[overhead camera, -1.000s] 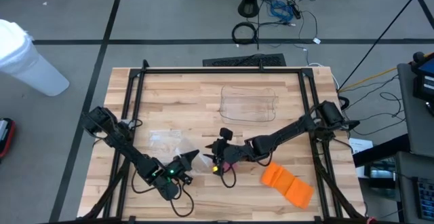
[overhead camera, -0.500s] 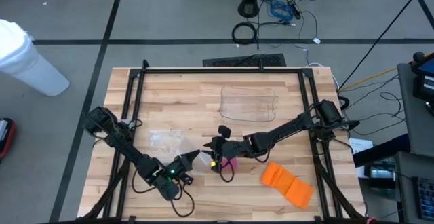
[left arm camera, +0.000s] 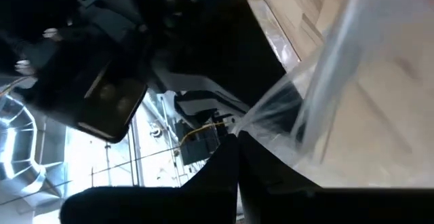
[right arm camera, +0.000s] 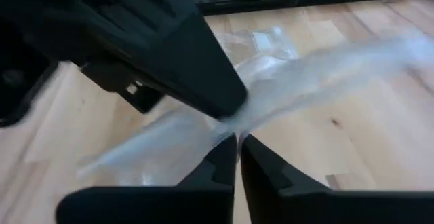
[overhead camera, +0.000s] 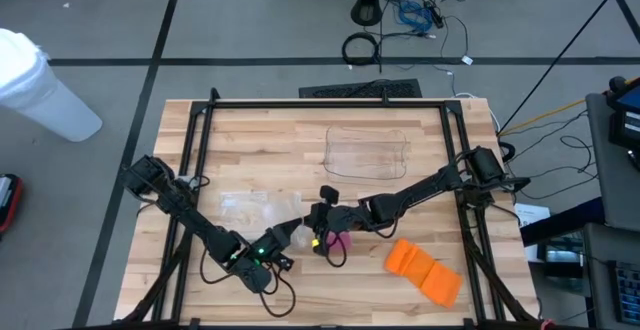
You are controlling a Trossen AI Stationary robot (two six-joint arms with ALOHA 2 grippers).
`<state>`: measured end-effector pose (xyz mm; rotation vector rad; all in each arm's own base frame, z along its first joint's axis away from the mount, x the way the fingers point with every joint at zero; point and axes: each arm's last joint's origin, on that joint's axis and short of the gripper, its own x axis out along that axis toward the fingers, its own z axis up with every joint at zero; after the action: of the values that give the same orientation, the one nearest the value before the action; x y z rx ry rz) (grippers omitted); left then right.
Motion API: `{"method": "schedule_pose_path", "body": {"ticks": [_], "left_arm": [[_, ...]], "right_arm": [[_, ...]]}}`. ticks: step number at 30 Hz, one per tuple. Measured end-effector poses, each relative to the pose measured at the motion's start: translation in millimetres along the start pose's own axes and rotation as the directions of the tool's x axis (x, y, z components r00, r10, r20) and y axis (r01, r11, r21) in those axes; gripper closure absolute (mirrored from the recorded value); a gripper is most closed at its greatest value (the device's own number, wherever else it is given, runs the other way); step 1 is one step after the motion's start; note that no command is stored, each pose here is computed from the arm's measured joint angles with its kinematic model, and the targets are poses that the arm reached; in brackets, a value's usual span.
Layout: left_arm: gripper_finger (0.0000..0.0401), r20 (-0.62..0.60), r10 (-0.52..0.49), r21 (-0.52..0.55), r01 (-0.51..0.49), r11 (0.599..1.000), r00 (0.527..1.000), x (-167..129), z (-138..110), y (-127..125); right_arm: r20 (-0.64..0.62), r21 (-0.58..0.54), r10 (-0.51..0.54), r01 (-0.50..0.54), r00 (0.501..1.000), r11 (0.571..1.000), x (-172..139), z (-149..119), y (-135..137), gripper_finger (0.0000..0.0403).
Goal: Roll bandage
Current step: Open the top transparent zip bag
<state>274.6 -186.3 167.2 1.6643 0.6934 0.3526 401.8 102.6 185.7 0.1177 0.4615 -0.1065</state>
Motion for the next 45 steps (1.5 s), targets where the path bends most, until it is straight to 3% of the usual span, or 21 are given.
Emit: {"method": "schedule_pose_path", "body": {"ticks": [9,13,17,19,22,26,28,35,38,42,45], "left_arm": [[0.0401,0.006,0.018,-0.100,-0.017,0.995,1.000,-11,3,-1],[0.0401,0.020,0.020,-0.226,-0.015,0.974,1.000,-16,4,-1],[0.0401,0.026,0.024,-0.410,-0.011,0.912,0.999,-17,5,-1],[0.0401,0.017,0.025,-0.524,-0.012,0.851,1.000,-14,4,1],[0.0400,0.037,0.016,-0.737,0.016,0.675,0.999,-8,3,6],[0.0380,0.308,-0.051,-0.858,0.301,0.416,0.950,-3,4,22],[0.0364,0.372,-0.069,-0.861,0.372,0.347,0.926,-1,1,31],[0.0313,0.344,-0.066,-0.888,0.347,0.301,0.937,13,-10,50],[0.0291,0.336,-0.129,-0.894,0.359,0.266,0.933,32,-16,53],[0.0268,0.441,-0.257,-0.860,0.487,0.155,0.860,61,-28,51],[0.0262,0.526,-0.296,-0.817,0.570,0.081,0.797,76,-34,50]], "right_arm": [[-0.121,-0.103,-0.282,0.271,0.952,0.957,-6,-20,-6,0.0403],[-0.123,-0.169,-0.348,0.326,0.929,0.930,-10,-25,-2,0.0403],[-0.093,-0.290,-0.379,0.339,0.921,0.895,-14,-27,7,0.0403],[-0.063,-0.376,-0.415,0.364,0.907,0.852,-17,-29,13,0.0403],[-0.017,-0.497,-0.460,0.392,0.888,0.774,-23,-31,23,0.0403],[0.000,-0.613,-0.457,0.361,0.890,0.703,-29,-35,34,0.0403],[-0.003,-0.646,-0.449,0.341,0.894,0.683,-30,-36,37,0.0403],[-0.048,-0.741,-0.465,0.281,0.884,0.610,-33,-43,36,0.0403],[-0.057,-0.767,-0.475,0.266,0.878,0.584,-34,-44,35,0.0403],[-0.059,-0.789,-0.472,0.249,0.879,0.562,-35,-45,37,0.0403],[-0.059,-0.786,-0.471,0.249,0.880,0.565,-35,-46,37,0.0403]]}}
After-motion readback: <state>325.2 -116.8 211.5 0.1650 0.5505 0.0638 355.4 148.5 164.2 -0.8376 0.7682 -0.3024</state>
